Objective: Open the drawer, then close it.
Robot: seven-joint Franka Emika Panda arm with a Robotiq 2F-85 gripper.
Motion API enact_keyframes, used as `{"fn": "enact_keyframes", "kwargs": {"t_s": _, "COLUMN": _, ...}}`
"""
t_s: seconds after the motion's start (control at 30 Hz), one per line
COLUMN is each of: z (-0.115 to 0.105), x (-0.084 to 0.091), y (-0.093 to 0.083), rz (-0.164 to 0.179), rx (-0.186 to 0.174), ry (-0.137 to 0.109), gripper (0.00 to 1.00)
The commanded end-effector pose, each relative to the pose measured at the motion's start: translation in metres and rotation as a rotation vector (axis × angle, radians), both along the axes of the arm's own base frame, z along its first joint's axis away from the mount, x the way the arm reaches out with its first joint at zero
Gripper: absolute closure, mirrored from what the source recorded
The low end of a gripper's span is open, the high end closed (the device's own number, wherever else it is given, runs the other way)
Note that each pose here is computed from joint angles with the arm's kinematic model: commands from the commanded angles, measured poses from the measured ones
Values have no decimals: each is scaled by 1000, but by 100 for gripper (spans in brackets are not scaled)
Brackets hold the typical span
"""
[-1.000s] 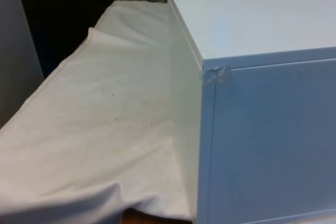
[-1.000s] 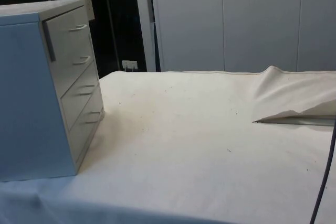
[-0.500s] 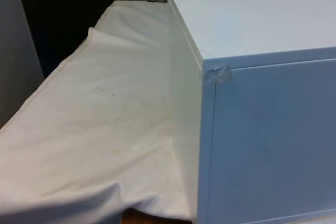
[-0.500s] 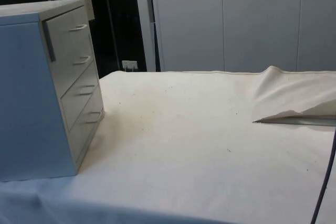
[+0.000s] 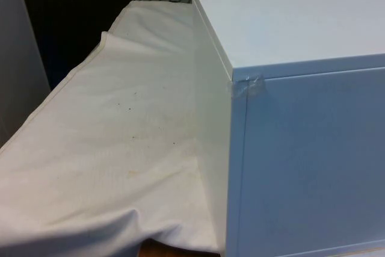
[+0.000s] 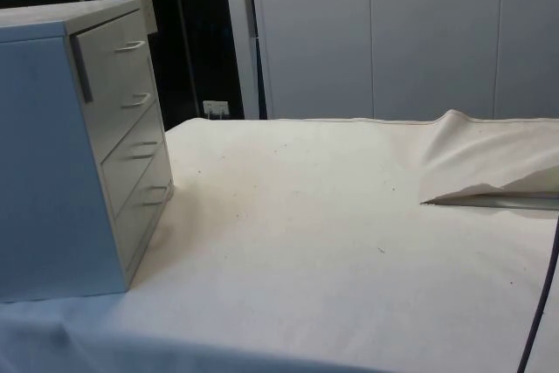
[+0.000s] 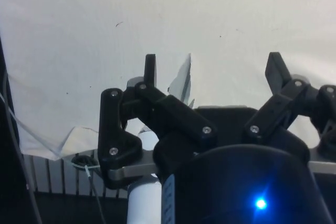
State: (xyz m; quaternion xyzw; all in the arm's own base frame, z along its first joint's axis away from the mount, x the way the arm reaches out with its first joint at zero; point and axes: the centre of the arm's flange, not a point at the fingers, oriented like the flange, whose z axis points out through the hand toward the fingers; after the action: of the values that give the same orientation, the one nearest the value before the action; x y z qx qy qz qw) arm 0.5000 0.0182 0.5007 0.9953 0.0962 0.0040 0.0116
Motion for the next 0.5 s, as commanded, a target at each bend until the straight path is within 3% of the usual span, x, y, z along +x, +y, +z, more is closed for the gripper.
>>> {"fn": "enact_keyframes", "kwargs": {"t_s": 0.0, "z": -1, "x": 0, "y": -1, "rz": 14, "rx": -4, "ry": -11, "gripper": 0}}
{"fn": "enact_keyframes", "kwargs": {"t_s": 0.07, "z": -1, "x": 0, "y": -1, "rz": 16, "rx": 0, "ry": -2, "gripper": 0}}
{"fn": "enact_keyframes", "kwargs": {"t_s": 0.1, "z": -2, "x": 0, "y": -2, "rz": 29, "rx": -5, "ry": -14, "gripper": 0}}
{"fn": "enact_keyframes", "kwargs": {"t_s": 0.37, "z": -6, "x": 2, "y": -7, "rz": 95, "rx": -8, "ry": -22, "gripper": 0}}
{"fn": "enact_keyframes", "kwargs": {"t_s": 0.4, "z": -6, "x": 2, "y": -7, "rz": 90, "rx": -3, "ry": -12, "gripper": 0}}
{"fn": "enact_keyframes", "kwargs": {"t_s": 0.47, "z": -7, "x": 2, "y": -9, "rz": 115, "rx": -10, "ry": -28, "gripper": 0}}
